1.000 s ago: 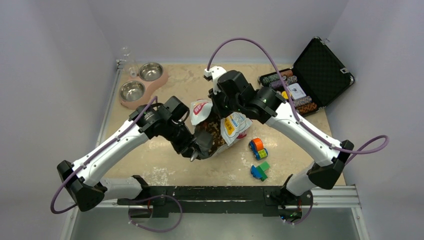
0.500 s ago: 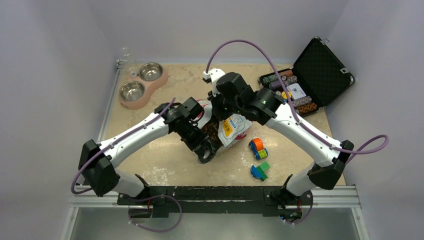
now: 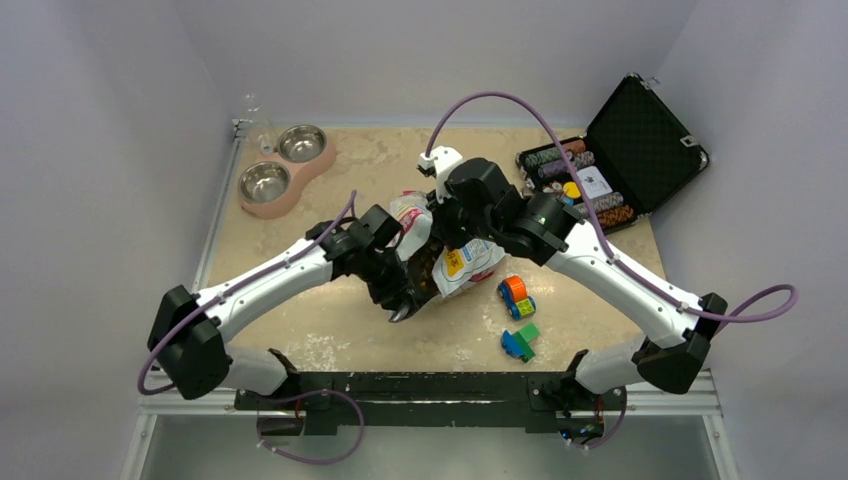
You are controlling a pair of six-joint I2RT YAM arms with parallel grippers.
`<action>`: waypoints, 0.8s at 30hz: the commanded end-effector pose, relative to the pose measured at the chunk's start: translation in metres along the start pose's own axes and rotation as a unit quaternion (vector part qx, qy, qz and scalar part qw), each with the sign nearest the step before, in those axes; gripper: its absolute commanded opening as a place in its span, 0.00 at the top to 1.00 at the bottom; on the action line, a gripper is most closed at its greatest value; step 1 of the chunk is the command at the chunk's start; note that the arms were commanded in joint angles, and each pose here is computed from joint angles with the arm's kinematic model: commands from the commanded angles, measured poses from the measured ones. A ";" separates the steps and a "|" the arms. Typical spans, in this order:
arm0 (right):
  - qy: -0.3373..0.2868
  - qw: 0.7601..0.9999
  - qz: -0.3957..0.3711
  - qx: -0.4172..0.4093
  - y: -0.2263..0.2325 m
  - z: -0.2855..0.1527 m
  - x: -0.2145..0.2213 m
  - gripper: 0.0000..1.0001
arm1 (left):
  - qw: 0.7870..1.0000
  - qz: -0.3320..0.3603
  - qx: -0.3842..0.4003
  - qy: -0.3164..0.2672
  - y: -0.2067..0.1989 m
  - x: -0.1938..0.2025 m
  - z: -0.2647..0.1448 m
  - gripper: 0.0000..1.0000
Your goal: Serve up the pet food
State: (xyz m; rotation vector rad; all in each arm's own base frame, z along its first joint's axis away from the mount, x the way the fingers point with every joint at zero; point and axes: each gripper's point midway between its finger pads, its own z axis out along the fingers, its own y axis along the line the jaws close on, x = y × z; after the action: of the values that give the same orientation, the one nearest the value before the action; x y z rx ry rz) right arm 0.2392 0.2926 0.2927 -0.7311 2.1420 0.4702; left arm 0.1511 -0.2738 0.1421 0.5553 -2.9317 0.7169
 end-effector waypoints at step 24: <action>-0.115 0.991 0.041 -0.050 0.014 -0.053 -0.052 1.00 | 0.974 -0.110 0.189 -0.056 -0.072 -0.052 0.008 1.00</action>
State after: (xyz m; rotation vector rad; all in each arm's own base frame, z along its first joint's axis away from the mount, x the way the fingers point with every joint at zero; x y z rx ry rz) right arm 0.2353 0.2897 0.2943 -0.7174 2.1390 0.4882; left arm 0.1693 -0.2994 0.1456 0.7547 -2.7741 1.0856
